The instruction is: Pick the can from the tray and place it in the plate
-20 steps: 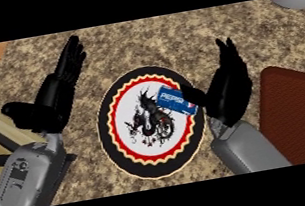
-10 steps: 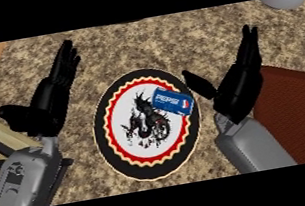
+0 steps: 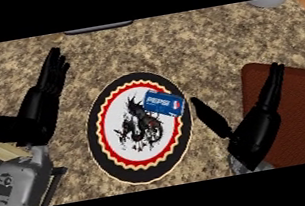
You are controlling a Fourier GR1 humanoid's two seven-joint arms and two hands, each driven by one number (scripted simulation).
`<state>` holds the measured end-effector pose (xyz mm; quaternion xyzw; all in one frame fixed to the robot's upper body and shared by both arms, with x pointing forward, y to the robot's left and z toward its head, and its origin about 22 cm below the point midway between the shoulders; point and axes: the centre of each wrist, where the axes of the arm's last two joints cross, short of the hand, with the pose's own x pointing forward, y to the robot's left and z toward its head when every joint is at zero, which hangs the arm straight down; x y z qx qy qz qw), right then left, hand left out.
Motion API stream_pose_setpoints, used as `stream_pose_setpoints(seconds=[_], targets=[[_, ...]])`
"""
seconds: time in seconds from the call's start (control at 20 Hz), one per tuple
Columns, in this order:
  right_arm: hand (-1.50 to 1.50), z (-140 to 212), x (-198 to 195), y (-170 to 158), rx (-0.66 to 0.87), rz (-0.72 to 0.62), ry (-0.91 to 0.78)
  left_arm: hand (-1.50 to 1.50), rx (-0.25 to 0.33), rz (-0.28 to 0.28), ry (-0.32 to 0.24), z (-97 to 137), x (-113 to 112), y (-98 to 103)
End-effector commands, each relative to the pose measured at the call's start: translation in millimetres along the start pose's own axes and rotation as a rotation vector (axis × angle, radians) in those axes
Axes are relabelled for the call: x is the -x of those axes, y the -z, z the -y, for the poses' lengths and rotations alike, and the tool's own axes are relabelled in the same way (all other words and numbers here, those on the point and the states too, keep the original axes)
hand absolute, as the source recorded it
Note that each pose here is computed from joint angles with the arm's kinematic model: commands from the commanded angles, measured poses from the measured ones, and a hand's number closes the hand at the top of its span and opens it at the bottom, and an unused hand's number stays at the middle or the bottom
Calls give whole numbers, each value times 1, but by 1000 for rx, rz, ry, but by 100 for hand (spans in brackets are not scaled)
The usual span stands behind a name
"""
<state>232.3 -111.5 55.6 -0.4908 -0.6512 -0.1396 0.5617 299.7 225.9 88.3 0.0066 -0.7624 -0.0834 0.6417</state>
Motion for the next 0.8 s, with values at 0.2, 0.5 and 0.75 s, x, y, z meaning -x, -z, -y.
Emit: stream_pose_setpoints(seconds=[0.2, 0.5, 0.75], targets=[[-150, 57, 17, -61, -7, -182, 93, 0, -76, -11, 131, -52, -2, -11], [-150, 103, 14, -104, -24, -195, 96, 0, -83, -19, 101, -47, -2, -14], [-150, 130, 15, -121, 32, -154, 25, 0, -96, -18, 92, -51, -10, -18]])
